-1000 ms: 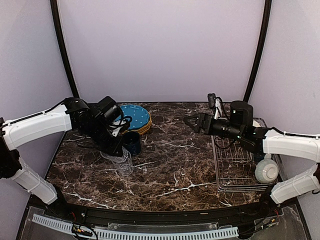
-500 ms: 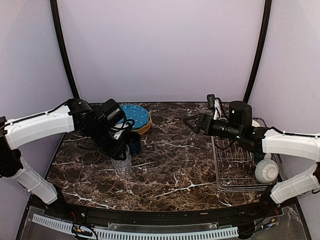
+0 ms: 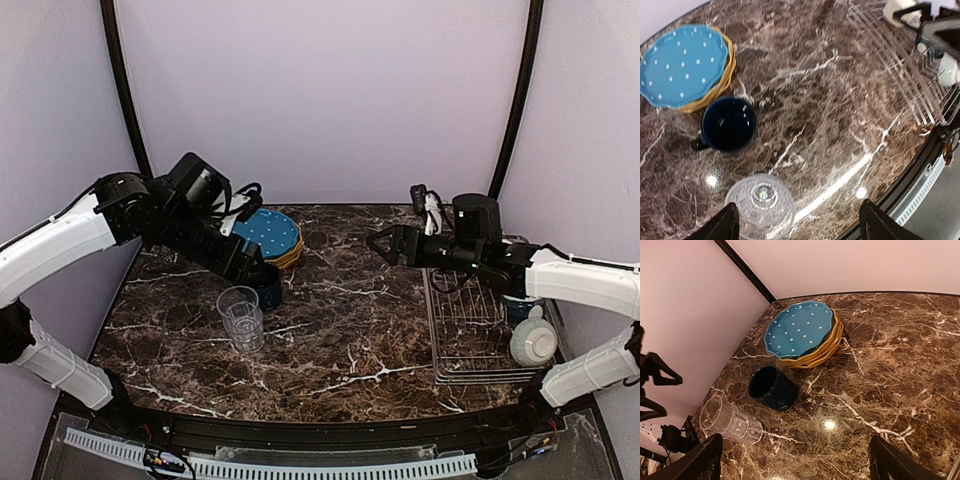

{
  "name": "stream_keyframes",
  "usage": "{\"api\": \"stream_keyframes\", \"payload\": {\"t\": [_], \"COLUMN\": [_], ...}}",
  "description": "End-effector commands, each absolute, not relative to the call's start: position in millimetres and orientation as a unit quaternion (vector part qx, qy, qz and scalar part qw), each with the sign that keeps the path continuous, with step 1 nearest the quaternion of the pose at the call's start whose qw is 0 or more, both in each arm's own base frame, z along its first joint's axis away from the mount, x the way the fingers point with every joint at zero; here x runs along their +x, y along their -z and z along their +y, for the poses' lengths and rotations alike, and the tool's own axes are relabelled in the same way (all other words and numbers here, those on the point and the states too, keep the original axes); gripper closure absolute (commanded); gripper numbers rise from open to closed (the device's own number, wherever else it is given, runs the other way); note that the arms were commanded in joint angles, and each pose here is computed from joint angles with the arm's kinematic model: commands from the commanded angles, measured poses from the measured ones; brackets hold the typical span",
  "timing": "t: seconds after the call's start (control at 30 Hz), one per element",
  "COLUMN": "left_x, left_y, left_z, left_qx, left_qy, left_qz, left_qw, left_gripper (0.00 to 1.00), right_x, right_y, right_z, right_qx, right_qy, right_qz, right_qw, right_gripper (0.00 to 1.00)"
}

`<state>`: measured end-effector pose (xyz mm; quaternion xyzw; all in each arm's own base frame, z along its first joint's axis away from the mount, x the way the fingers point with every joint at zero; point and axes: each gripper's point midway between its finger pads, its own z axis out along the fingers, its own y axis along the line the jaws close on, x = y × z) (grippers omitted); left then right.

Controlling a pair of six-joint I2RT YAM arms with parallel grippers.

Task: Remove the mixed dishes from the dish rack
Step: Place the cup down, then grab the cup from the dish rack.

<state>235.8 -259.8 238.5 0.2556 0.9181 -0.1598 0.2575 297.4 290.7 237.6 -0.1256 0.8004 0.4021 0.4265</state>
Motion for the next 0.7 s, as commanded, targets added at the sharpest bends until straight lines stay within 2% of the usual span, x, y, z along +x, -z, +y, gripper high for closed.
{"api": "stream_keyframes", "payload": {"t": [0.0, 0.17, 0.3, 0.43, 0.67], "left_x": [255, 271, 278, 284, 282], "left_y": [-325, -381, -402, -386, -349], "left_z": [-283, -291, -289, -278, -270], "left_qx": [0.281, 0.302, 0.307, 0.307, 0.317], "left_qy": [0.217, 0.216, 0.205, 0.17, 0.142], "left_qz": [0.852, 0.796, 0.76, 0.751, 0.767], "left_qw": [0.385, 0.478, 0.536, 0.559, 0.539], "left_gripper": [0.15, 0.12, 0.08, 0.04, 0.02], "right_x": [304, 300, 299, 302, 308], "right_y": [-211, -196, -195, -199, -186], "right_z": [270, 232, 184, 140, 58], "right_qx": [-0.12, -0.097, -0.06, -0.027, 0.054], "right_qy": [-0.315, -0.221, -0.108, -0.035, 0.018], "right_qz": [0.851, 0.887, 0.908, 0.919, 0.949], "right_qw": [0.403, 0.394, 0.399, 0.391, 0.312], "right_gripper": [0.01, 0.01, 0.01, 0.01, 0.01]}}
